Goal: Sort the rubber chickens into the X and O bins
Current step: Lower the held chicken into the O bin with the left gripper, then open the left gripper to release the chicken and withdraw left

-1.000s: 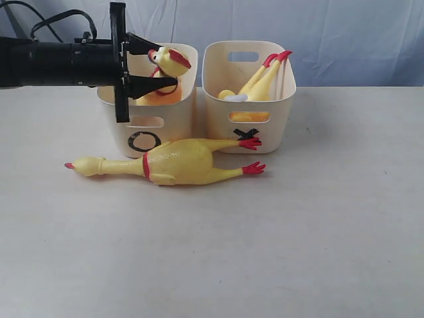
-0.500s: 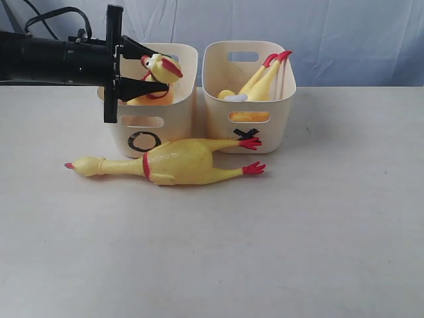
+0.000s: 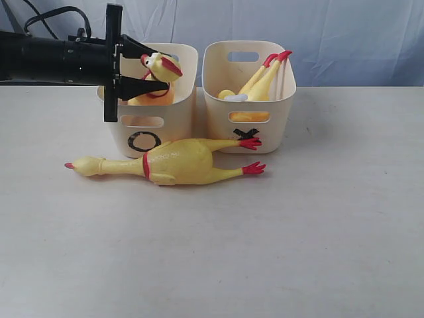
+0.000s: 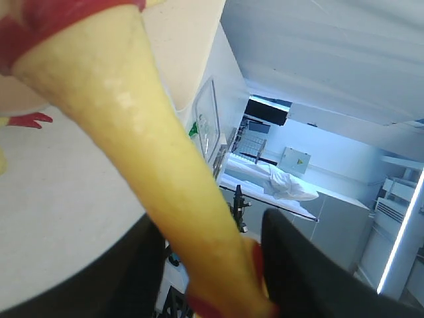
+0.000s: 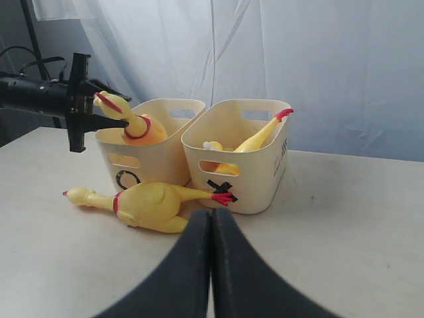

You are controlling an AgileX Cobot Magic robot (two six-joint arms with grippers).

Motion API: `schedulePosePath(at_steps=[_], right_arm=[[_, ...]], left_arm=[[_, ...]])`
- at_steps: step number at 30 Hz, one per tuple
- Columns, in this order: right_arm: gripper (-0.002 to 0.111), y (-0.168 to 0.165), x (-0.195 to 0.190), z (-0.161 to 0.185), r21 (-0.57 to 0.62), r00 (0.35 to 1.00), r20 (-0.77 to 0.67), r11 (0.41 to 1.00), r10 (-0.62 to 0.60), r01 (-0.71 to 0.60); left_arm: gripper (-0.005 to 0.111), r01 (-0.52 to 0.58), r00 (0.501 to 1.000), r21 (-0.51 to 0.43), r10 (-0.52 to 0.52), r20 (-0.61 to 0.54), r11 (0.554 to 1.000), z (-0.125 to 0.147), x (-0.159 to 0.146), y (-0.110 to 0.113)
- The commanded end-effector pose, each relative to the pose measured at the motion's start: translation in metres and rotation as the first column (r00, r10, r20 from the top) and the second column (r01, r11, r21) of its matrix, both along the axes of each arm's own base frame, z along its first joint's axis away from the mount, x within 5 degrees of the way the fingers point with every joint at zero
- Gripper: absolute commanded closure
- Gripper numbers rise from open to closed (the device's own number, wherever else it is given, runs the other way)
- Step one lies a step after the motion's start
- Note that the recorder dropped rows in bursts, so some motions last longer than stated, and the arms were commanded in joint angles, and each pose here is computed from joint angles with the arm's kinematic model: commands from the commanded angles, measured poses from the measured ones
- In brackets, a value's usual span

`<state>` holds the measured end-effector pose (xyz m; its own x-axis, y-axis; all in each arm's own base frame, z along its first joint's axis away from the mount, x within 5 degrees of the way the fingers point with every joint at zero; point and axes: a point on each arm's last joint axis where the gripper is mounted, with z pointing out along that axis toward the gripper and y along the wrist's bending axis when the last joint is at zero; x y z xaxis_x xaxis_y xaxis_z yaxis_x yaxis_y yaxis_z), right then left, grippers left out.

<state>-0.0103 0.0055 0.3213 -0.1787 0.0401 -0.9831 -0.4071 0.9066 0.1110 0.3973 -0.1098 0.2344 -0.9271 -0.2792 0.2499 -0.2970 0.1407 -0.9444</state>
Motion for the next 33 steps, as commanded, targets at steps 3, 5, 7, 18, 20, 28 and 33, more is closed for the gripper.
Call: schedulePosePath(at_steps=[3,5,7,18,20,28,33], right_arm=[[0.109,0.000,-0.001,-0.001,-0.003,1.000,0.010,1.000,-0.001,0.001],[0.109,0.000,-0.001,-0.001,-0.003,1.000,0.010,1.000,-0.001,0.001],[0.109,0.000,-0.001,-0.001,-0.003,1.000,0.010,1.000,-0.001,0.001],[0.109,0.000,-0.001,-0.001,-0.003,1.000,0.010,1.000,-0.001,0.001],[0.109,0.000,-0.001,-0.001,-0.003,1.000,0.010,1.000,-0.001,0.001],[0.109,0.000,-0.001,-0.001,-0.003,1.000,0.010,1.000,-0.001,0.001],[0.109,0.000,-0.001,-0.001,-0.003,1.000,0.010,1.000,-0.001,0.001]], left_arm=[[0.064,-0.011,0.993,-0.061,0.018,0.118,0.998,0.016,0.002,-0.001],[0.064,-0.017,0.990,-0.073,0.027,0.139,0.997,0.018,0.003,-0.001],[0.064,-0.018,0.988,-0.075,0.030,0.155,0.997,0.018,0.003,-0.001],[0.063,-0.007,0.985,-0.057,0.017,0.173,0.998,0.017,0.003,-0.001],[0.054,-0.008,0.984,-0.058,0.018,0.177,0.998,0.017,0.003,-0.001],[0.003,-0.018,0.983,-0.076,0.032,0.181,0.997,0.018,0.004,-0.001],[0.003,-0.026,0.982,-0.094,0.043,0.184,0.995,0.029,0.001,0.000]])
